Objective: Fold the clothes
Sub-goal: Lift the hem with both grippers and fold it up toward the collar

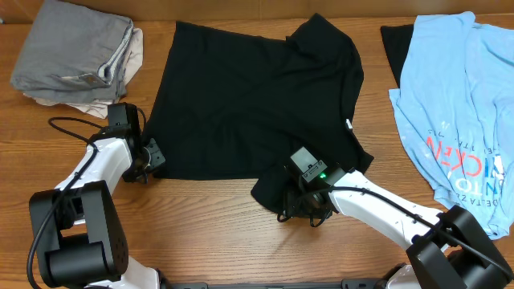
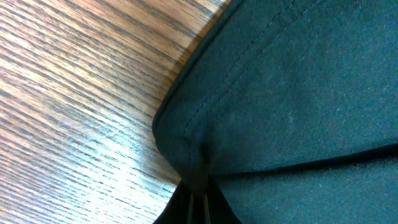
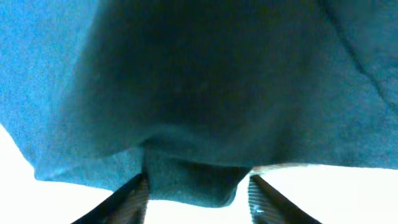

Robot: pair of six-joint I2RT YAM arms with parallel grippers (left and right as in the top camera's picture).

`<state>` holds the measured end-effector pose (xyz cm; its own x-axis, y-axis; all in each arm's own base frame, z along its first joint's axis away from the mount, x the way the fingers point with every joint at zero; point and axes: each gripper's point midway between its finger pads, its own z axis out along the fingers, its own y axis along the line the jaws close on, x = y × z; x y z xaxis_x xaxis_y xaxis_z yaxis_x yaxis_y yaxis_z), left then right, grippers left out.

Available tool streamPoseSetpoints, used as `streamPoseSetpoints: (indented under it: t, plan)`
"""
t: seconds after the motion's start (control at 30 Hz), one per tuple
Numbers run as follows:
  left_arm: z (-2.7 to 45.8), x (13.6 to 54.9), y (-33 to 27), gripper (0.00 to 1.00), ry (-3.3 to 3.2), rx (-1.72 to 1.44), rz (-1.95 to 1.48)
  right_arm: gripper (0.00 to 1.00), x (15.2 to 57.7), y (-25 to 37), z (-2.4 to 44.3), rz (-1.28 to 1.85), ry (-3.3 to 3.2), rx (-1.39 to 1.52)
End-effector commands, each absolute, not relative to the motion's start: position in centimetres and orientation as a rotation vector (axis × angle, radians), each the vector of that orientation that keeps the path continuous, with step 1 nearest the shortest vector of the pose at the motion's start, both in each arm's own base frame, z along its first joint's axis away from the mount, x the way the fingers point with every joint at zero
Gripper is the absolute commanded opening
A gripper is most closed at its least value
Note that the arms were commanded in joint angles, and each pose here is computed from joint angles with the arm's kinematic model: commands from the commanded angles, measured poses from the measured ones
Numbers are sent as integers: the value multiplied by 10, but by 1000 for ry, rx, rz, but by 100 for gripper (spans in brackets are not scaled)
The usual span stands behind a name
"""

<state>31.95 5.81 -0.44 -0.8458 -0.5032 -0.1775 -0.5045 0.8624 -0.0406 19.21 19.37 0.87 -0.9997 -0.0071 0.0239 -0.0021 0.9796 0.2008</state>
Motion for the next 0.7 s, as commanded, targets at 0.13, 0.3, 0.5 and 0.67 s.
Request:
streamPoseSetpoints:
  t: [0.13, 0.3, 0.5, 0.67]
  plan:
    - [-29, 291, 57, 4, 3019, -814, 40, 4, 195, 191, 7, -290, -3116, -8]
    - [21, 308, 66, 4, 3070, -794, 60, 4, 210, 178, 45, -281, -3122, -150]
    - [82, 324, 83, 4, 3092, -679, 74, 4, 219, 150, 122, -323, -3171, -305]
    - [131, 325, 105, 4, 3061, -682, 238, 4, 208, 122, 192, -409, -3253, -389]
